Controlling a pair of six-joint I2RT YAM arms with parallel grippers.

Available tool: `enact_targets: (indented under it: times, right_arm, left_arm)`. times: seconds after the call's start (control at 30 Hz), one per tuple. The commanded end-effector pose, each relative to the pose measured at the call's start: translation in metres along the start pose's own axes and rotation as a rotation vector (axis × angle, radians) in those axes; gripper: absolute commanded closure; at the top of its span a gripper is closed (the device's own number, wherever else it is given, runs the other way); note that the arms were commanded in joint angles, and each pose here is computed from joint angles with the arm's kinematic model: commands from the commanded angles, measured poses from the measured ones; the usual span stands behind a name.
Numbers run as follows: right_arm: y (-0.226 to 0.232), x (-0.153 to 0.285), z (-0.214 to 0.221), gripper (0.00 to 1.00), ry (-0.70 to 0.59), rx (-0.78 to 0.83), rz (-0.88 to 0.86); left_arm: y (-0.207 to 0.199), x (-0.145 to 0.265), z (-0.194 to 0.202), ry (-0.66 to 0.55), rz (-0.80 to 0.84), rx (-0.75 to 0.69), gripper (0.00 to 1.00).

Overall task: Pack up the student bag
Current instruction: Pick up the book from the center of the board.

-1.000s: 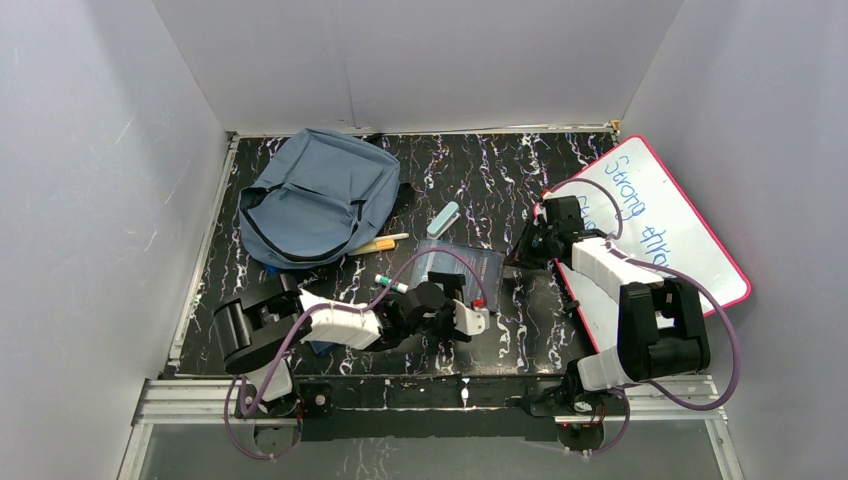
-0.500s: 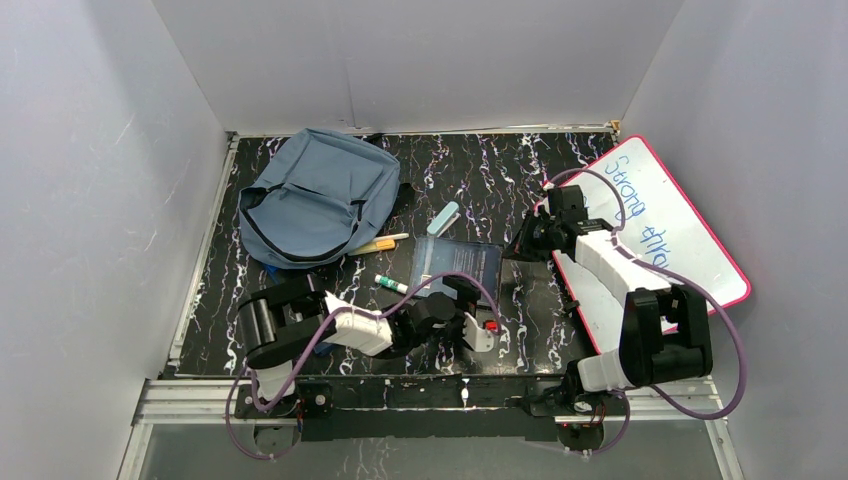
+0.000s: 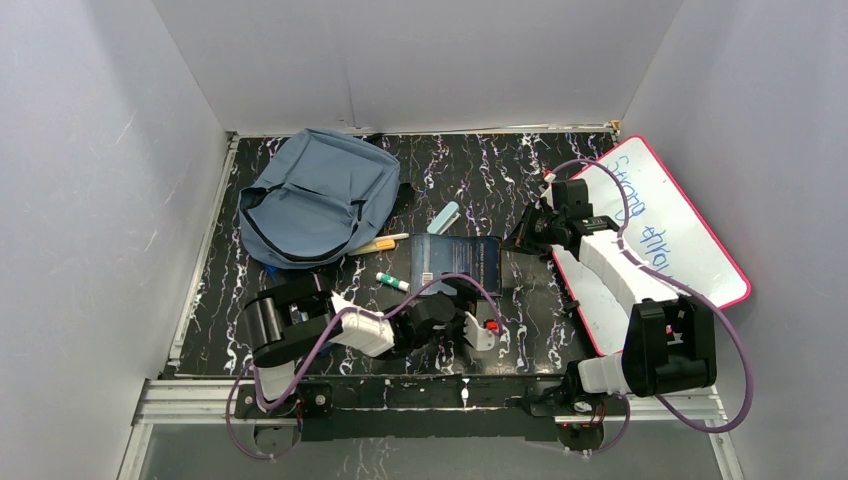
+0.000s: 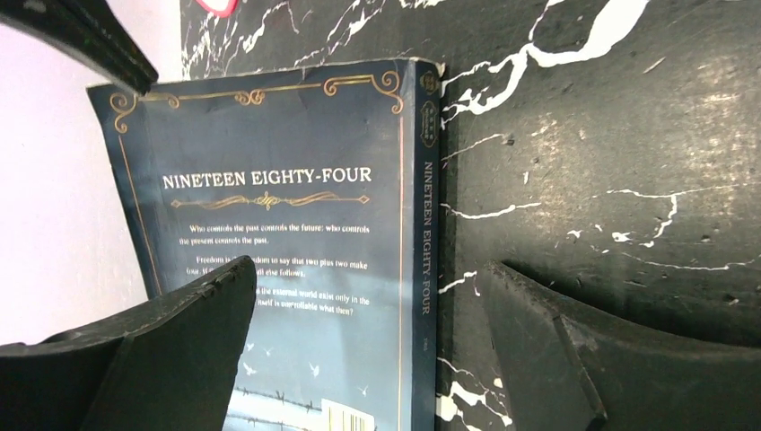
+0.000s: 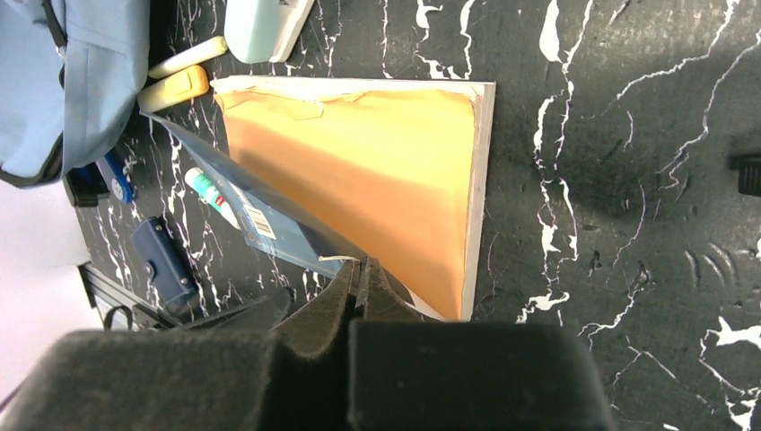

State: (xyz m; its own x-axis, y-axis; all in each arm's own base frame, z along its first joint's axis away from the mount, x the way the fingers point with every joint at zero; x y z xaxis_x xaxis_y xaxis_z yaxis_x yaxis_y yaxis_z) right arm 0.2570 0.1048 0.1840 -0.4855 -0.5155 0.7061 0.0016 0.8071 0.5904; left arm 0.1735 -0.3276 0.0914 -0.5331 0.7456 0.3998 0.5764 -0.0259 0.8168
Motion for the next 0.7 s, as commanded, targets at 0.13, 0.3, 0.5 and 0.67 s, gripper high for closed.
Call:
enact_targets:
  times: [0.13, 0.3, 0.5, 0.67]
  right_arm:
    - [0.003, 0.004, 0.003, 1.0, -0.11, 0.225, -0.158]
    - [0.001, 0.006, 0.009, 1.0, -0.164, 0.334, -0.227]
    - [-0.003, 0.006, 0.018, 1.0, -0.185, 0.413, -0.257]
    - [-0.004, 0.006, 0.019, 1.0, -0.211, 0.444, -0.272]
  left_arm:
    - [0.052, 0.043, -0.032, -0.153, -0.095, 0.324, 0.1]
    - [0.106, 0.071, -0.033, -0.334, 0.169, 0.58, 0.14]
    - [0.141, 0.067, 0.001, -0.332, 0.322, 0.514, 0.14]
    - [0.154, 0.049, 0.018, -0.386, 0.436, 0.483, 0.15]
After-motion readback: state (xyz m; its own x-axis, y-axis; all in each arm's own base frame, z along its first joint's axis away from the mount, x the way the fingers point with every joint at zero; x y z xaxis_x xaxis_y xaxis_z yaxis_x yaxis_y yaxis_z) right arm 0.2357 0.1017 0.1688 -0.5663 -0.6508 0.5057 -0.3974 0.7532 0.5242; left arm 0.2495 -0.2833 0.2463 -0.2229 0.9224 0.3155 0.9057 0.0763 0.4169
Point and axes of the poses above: each gripper's point midway between its finger pads, its own x axis back along the fingers, its own y axis along the line the jaws close on, z = x × y, the point moved 9 cm from there along x, back along the fingers
